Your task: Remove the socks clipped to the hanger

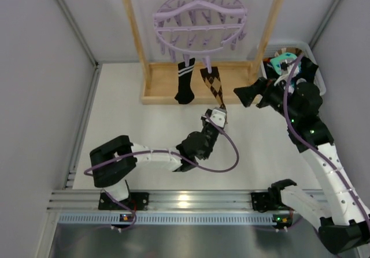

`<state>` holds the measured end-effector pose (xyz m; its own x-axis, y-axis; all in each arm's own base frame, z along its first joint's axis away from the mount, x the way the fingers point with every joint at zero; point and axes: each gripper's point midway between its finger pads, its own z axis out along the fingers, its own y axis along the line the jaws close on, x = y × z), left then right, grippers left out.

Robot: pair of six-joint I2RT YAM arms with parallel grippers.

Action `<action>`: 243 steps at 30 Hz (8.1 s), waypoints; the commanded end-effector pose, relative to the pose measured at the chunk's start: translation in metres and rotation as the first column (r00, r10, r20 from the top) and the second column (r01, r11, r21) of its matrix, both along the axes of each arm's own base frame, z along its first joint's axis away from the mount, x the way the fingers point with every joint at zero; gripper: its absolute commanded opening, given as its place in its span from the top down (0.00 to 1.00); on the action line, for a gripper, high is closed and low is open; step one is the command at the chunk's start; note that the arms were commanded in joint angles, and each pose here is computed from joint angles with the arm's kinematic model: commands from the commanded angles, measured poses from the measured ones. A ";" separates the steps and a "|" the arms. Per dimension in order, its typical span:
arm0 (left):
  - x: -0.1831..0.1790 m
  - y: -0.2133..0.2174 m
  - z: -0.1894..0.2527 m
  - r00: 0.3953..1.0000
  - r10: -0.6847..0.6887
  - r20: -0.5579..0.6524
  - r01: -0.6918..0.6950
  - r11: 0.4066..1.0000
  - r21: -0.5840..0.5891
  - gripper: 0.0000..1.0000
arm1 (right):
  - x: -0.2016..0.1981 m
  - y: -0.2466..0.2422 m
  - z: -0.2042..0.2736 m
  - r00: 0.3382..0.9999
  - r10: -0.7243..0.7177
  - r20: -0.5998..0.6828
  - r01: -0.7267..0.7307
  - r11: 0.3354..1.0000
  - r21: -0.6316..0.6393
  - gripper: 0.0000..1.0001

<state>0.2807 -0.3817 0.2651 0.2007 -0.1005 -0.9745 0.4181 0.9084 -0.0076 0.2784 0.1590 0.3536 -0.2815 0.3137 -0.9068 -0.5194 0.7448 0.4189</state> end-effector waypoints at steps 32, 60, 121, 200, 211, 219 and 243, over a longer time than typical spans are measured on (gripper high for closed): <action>0.000 -0.098 0.007 0.977 -0.116 0.179 0.084 0.980 0.178 1.00 | 0.096 0.055 0.063 0.873 -0.383 0.303 0.468 0.479 -0.743 0.31; -0.001 -0.094 0.014 0.980 -0.107 0.166 0.085 0.987 0.136 1.00 | 0.116 0.066 0.041 0.830 -0.396 0.393 0.532 0.349 -0.771 0.58; -0.154 0.063 0.028 0.303 -0.923 -0.237 0.909 0.354 -0.219 1.00 | -0.122 0.113 -0.087 0.675 0.729 -0.118 -0.688 0.563 -0.459 0.16; 0.008 0.113 0.018 0.845 -0.183 -0.502 0.170 0.983 -0.072 0.01 | 0.137 -0.134 -0.027 0.917 -0.385 -0.103 0.392 0.917 0.070 0.01; 0.063 0.086 0.012 0.912 -0.059 -0.407 0.046 0.998 -0.040 0.02 | 0.033 0.014 -0.011 0.993 -0.065 0.098 0.060 0.997 0.056 0.02; 0.030 0.165 0.019 0.896 0.124 -0.426 -0.182 0.978 -0.099 0.02 | 0.059 0.076 -0.044 0.986 -0.063 0.151 0.079 0.992 -0.098 0.09; 0.040 0.107 0.175 0.930 -0.115 -0.350 0.007 0.956 -0.293 0.02 | 0.126 0.150 -0.124 0.939 -0.122 0.321 0.195 0.959 -0.204 0.80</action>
